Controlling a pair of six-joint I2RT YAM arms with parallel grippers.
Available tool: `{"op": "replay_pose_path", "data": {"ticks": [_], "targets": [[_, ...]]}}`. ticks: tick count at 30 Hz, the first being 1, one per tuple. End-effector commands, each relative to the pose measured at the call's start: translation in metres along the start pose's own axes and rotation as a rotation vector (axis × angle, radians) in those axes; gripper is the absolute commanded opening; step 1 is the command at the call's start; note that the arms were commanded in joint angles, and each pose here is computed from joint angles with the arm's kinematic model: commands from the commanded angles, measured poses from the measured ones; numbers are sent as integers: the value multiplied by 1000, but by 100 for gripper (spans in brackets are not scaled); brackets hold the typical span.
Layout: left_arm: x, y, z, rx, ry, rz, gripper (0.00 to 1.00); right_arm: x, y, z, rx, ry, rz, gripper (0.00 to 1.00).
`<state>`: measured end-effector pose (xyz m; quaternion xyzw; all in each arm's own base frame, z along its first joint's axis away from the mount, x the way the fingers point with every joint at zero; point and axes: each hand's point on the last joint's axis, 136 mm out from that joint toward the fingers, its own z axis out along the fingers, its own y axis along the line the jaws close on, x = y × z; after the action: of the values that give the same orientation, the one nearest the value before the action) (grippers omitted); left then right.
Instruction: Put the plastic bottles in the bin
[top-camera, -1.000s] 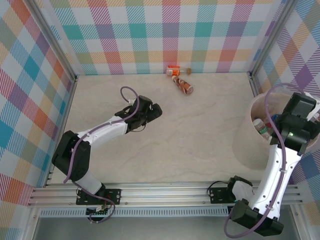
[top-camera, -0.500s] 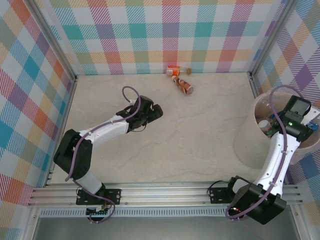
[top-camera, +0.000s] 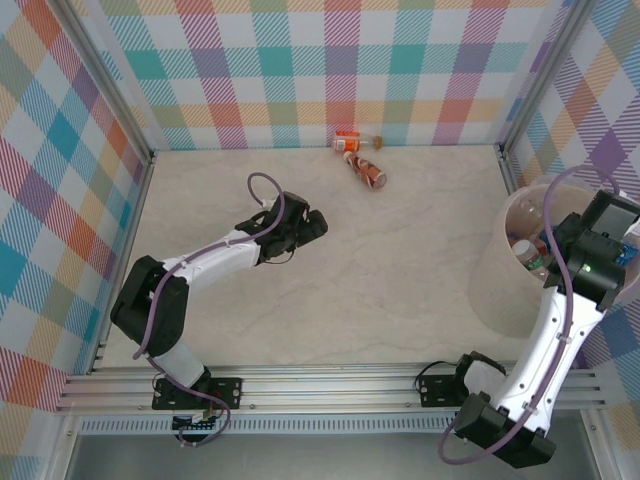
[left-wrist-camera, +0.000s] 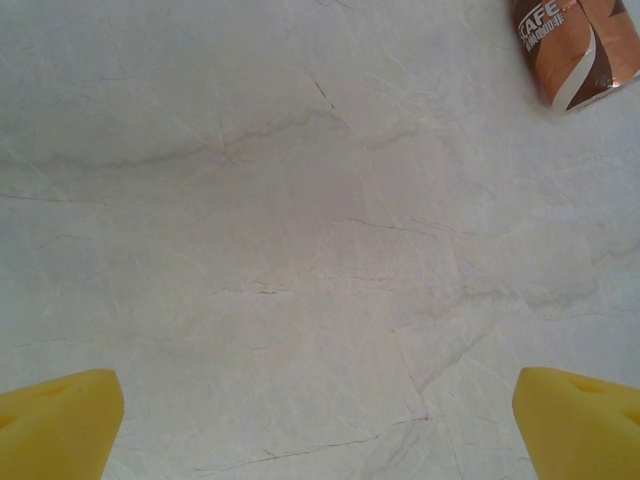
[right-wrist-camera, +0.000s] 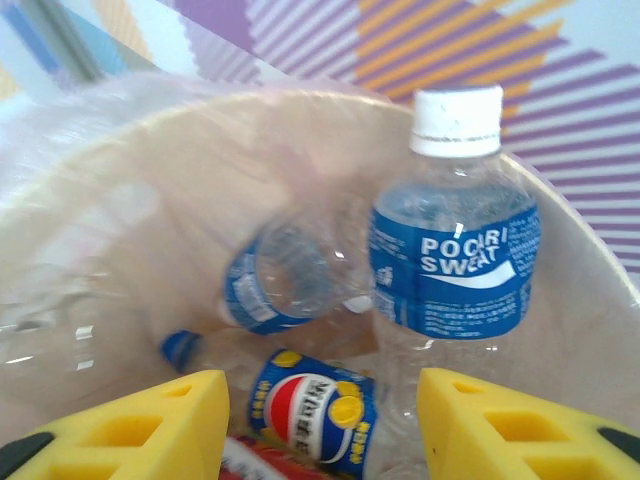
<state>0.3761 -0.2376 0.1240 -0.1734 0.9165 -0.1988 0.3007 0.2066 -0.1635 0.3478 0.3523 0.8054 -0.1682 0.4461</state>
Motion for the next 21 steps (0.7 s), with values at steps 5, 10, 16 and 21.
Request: {"op": "replay_pose_path", "data": {"ticks": [5,10,16,21], "targets": [[-4,-4,-8,-4,-16,22,100,-2,55,-23,-324,24,42,58],[-5,5,-10,-27,-35,20,100,-15,106,-54,-650,-18,94,62],[-8,12,-17,-37,-73,1,100,-20,171,-88,-1041,-1,90,66],[-11,23,-25,-49,-115,-27,100,-2,218,-84,-1099,64,-20,69]]}}
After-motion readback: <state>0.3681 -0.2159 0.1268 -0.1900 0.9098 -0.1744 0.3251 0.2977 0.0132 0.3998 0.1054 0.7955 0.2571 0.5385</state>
